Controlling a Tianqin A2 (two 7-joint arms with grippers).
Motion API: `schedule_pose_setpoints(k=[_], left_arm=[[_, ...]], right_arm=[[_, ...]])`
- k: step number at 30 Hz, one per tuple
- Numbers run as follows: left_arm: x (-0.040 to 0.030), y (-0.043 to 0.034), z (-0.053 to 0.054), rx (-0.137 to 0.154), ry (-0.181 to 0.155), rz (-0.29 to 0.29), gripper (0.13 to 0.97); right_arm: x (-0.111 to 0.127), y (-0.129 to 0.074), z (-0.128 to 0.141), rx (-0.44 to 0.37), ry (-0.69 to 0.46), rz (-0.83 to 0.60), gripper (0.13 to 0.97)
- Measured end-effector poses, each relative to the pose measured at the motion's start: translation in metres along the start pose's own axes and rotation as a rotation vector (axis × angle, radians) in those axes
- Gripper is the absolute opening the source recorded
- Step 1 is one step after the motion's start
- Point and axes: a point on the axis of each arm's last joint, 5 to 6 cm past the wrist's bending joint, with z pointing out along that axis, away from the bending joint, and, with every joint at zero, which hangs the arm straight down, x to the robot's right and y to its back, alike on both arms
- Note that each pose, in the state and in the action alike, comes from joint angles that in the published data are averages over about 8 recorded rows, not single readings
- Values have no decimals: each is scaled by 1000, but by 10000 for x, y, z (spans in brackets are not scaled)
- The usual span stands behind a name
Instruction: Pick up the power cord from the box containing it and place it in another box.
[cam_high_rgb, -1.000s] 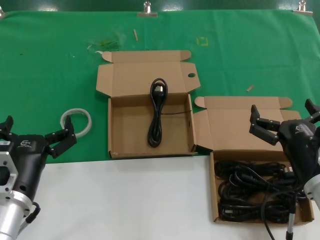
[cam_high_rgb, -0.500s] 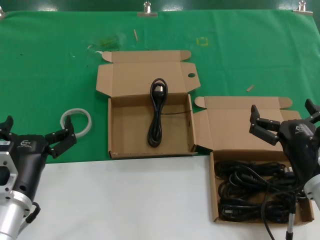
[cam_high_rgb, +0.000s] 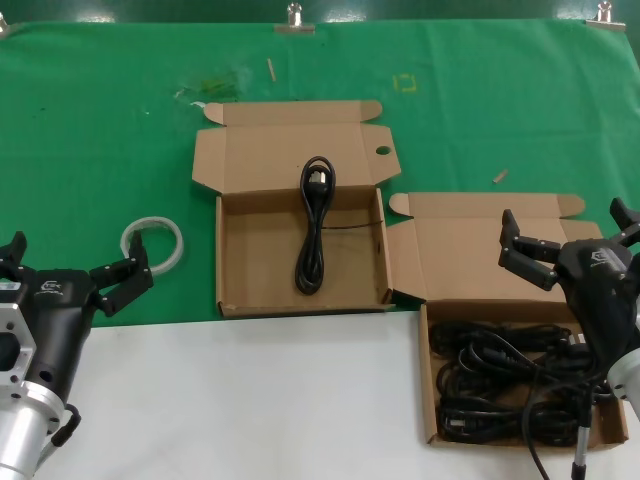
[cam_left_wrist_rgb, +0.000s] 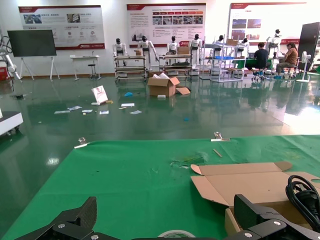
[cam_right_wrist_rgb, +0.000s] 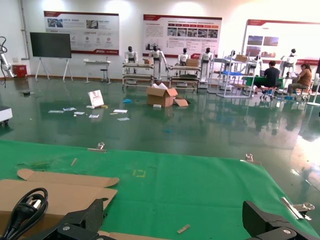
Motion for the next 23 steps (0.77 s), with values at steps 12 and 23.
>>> schedule_pose_setpoints(k=[12,23], left_arm=[[0,0,0,0,0,0,966],[0,0,0,0,0,0,966]], right_arm=[[0,0,0,0,0,0,966],[0,0,0,0,0,0,966]])
